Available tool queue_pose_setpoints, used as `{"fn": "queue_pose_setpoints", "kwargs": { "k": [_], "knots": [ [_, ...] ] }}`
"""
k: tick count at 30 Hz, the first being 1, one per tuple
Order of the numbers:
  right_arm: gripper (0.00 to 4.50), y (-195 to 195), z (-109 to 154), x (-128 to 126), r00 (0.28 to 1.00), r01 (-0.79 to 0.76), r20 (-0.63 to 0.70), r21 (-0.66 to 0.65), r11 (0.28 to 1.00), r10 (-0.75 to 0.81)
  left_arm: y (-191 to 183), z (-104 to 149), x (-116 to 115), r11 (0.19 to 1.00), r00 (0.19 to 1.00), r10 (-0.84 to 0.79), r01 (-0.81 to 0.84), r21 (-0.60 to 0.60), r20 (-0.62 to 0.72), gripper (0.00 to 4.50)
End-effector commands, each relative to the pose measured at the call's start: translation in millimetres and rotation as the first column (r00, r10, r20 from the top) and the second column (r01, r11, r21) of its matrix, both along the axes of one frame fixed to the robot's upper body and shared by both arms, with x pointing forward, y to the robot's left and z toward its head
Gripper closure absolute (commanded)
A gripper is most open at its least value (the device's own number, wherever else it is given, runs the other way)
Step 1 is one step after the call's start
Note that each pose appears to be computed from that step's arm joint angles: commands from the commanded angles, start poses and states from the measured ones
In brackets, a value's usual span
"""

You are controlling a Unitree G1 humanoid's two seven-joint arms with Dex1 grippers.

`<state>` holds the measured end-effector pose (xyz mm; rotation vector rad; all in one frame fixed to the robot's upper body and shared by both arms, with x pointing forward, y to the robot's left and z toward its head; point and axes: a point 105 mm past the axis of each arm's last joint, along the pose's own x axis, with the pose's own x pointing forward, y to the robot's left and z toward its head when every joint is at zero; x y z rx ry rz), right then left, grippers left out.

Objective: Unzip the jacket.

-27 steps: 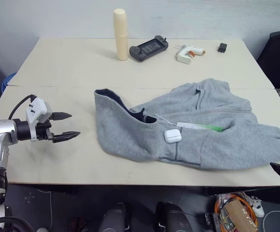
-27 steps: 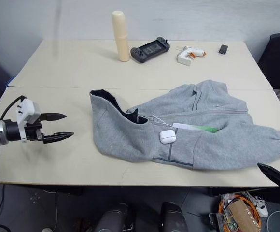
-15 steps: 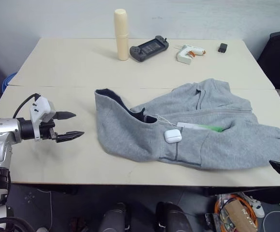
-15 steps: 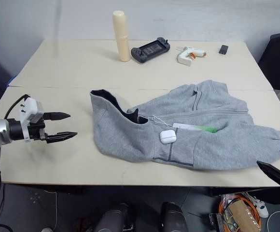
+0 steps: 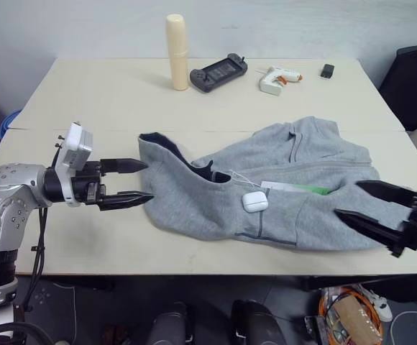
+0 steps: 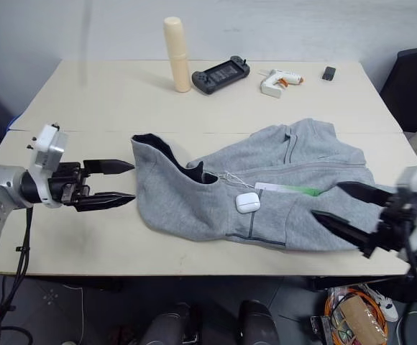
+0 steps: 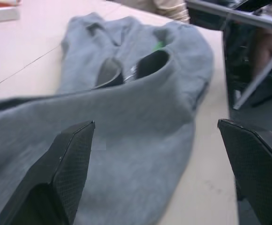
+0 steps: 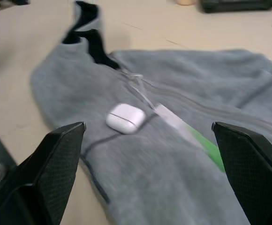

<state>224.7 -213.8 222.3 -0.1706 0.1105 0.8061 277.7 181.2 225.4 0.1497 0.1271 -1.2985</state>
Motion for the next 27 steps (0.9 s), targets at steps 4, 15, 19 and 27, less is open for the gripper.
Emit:
{"fn": "queue_pose_setpoints", "kwargs": {
  "k": [4,15,19,27],
  "knots": [
    [0.00,57,-8,50,0.966,-0.206,0.100,-0.253,0.945,0.237,-38,-2,-14,0.972,0.977,-0.196,0.181,0.150,0.088,0.07],
    [0.00,76,-46,110,0.865,-0.461,-0.093,-0.538,0.706,0.494,-58,-2,-8,0.957,0.952,-0.261,0.234,0.171,0.160,0.07],
    [0.00,85,-52,122,0.846,-0.488,-0.110,-0.557,0.672,0.522,-62,3,-5,0.963,0.949,-0.248,0.220,0.156,0.194,0.07],
    [0.00,91,-69,138,0.826,-0.512,-0.156,-0.611,0.604,0.542,-64,2,-4,0.967,0.949,-0.235,0.206,0.153,0.209,0.07]
  ]
}}
